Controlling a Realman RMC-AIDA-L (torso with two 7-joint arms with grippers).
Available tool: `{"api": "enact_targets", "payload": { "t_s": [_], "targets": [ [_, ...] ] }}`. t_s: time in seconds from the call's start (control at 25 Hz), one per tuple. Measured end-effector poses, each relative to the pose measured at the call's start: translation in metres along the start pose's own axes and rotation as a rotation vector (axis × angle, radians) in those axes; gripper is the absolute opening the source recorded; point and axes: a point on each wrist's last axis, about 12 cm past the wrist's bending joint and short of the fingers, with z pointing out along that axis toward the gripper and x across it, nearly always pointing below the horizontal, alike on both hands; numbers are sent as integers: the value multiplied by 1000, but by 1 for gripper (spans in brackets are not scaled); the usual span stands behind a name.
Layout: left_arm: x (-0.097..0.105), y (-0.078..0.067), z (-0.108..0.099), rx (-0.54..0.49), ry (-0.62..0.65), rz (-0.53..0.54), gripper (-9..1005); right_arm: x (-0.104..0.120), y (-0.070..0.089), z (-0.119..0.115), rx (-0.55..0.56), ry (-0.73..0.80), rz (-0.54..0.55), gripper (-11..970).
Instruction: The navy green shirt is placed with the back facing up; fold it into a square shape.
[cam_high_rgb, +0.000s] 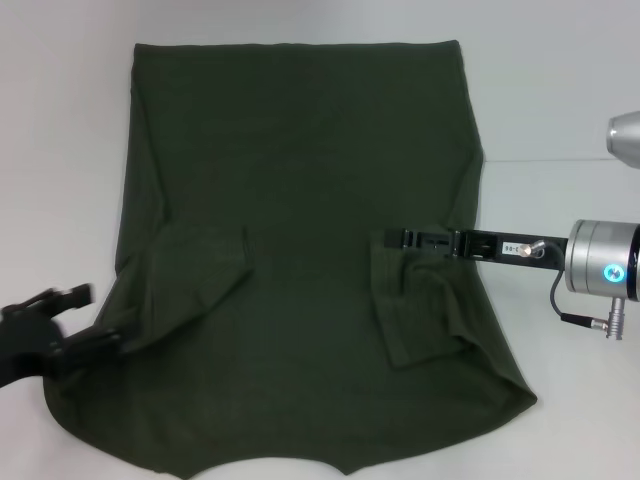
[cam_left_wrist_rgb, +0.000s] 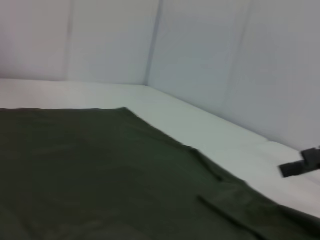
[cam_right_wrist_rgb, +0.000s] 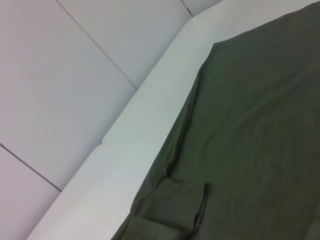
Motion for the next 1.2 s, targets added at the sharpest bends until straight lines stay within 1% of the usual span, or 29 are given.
{"api": "enact_targets", "payload": {
  "t_s": [0.2,0.4,0.52,0.64,0.92,1.2],
  "targets": [
    [12,6,-25,-89,-17,-37,922,-3,3,4,-10,-4,-5,910],
    [26,9,-39,-155,17,-73,922,-7,7,8,-14,-4,-12,910],
    [34,9,-38,-173,67,-98,922,-9,8,11,-17,-2,-15,910],
    [40,8,-33,-181,108,-109,922,-12,10,12,-19,-3,-22,910],
    [46,7,-22,-178,130,-132,913,-15,9,11,-16,-3,-24,910],
    [49,6,-18,-171,150,-135,886,-15,8,9,-13,-3,-22,910]
  ]
}}
